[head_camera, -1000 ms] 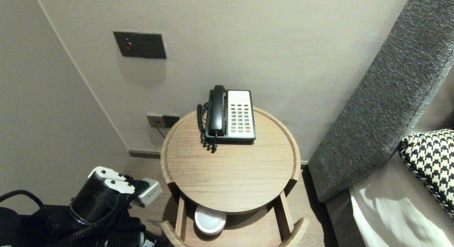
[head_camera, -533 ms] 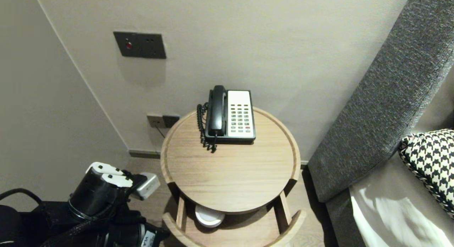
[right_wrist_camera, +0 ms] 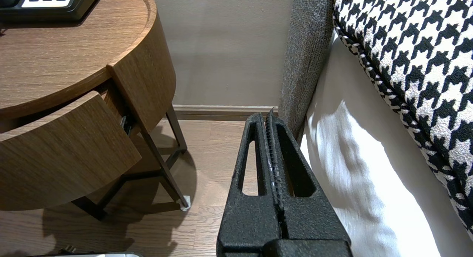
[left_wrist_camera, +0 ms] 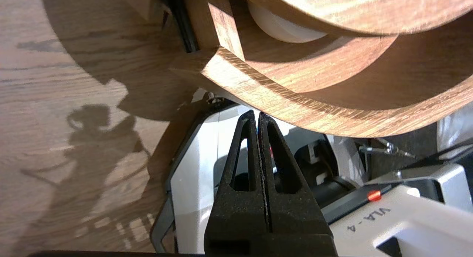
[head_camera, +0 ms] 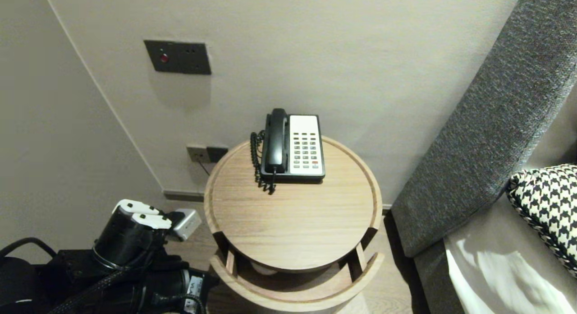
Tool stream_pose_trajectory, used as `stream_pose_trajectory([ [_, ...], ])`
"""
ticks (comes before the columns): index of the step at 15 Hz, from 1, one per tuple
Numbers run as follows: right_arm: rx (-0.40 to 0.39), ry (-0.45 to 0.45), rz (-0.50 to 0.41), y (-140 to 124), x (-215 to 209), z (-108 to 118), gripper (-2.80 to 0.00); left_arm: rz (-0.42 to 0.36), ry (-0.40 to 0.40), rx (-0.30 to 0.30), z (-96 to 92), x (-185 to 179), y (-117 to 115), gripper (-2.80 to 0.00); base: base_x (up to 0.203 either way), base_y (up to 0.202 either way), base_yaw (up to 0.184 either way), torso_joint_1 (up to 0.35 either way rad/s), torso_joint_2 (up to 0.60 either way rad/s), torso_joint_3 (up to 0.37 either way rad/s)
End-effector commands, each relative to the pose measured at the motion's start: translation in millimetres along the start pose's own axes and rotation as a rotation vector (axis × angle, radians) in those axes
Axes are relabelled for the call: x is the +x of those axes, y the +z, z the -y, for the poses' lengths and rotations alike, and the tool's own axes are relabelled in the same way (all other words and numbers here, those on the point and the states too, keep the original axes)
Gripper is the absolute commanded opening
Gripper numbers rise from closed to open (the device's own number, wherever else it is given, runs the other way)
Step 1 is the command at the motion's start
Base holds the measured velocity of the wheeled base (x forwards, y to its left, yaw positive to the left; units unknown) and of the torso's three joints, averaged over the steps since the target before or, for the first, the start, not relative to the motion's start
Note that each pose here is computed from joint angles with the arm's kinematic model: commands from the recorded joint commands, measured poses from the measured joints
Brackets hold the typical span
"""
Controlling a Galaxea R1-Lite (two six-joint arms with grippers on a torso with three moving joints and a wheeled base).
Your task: Close the nightstand drawer
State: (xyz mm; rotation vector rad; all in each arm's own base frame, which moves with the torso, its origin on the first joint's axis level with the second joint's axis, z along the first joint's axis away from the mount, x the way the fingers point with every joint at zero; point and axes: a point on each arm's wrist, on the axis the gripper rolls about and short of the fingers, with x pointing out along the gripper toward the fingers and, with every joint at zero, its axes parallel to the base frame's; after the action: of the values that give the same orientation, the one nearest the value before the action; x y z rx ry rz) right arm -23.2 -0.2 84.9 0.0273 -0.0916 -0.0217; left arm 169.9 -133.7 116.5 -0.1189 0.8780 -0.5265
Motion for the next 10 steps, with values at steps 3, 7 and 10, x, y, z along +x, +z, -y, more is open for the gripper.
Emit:
stream_pose_trajectory([
  [3, -0.001, -0.001, -0.039, -11, 2, 0, -2.8, 0.014, -0.002, -0.019, 0.2, 1, 4, -2.8, 0.0, 0.0, 0.0, 0.0, 0.0, 0.0],
  [7, 0.0, -0.001, -0.04, -11, 2, 0, -2.8, 0.027, -0.006, -0.04, 1.8, 2, 8, -2.8, 0.0, 0.0, 0.0, 0.0, 0.0, 0.0],
  [10, 0.0, -0.001, -0.039, -11, 2, 0, -2.8, 0.04, -0.005, -0.057, 1.6, 4, 11, -2.8, 0.0, 0.0, 0.0, 0.0, 0.0, 0.0],
])
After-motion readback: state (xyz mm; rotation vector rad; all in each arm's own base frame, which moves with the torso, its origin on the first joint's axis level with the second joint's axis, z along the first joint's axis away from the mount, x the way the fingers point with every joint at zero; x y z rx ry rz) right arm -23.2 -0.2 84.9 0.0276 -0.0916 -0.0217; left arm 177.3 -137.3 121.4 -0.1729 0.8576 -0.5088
